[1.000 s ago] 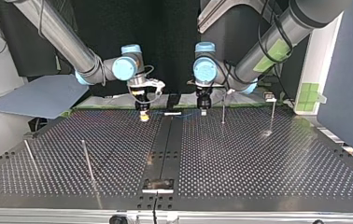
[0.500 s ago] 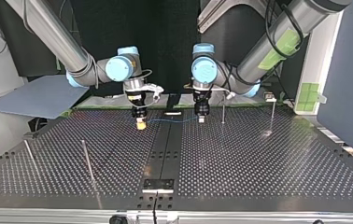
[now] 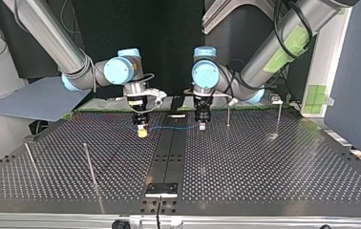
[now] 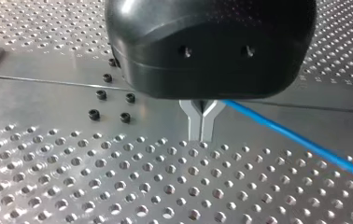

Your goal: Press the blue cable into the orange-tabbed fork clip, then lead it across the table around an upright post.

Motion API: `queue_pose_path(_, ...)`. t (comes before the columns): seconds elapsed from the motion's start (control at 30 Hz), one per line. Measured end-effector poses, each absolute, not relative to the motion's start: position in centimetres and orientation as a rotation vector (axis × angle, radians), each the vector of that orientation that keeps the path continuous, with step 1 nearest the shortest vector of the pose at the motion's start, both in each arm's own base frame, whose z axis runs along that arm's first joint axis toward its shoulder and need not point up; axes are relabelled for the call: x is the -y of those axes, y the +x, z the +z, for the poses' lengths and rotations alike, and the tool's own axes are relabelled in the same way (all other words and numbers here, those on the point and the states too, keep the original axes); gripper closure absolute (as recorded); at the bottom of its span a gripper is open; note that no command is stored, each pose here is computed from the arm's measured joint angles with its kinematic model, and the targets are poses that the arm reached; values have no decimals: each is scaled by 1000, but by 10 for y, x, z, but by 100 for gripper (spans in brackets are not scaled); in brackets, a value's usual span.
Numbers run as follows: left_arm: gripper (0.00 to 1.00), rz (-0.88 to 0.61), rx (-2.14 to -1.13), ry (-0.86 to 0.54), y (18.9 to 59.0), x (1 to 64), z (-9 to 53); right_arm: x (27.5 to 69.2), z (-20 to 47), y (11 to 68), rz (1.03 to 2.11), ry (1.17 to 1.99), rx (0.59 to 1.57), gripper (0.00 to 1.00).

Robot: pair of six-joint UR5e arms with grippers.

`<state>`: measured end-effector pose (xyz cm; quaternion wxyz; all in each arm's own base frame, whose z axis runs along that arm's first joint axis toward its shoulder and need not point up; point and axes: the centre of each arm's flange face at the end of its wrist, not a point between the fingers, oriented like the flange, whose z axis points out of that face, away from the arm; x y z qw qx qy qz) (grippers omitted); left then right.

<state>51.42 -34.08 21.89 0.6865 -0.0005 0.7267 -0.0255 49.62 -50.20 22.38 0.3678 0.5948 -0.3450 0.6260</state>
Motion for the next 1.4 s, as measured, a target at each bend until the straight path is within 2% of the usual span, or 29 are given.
queue_pose_path(0.67, 100, -67, -1595, -10, 519, 350, 255, 502, 297, 491, 1644, 1452, 847, 100)
queue_pose_path(1.4, 100, -96, -1521, -35, 525, 362, 333, 498, 365, 478, 1648, 1393, 834, 100)
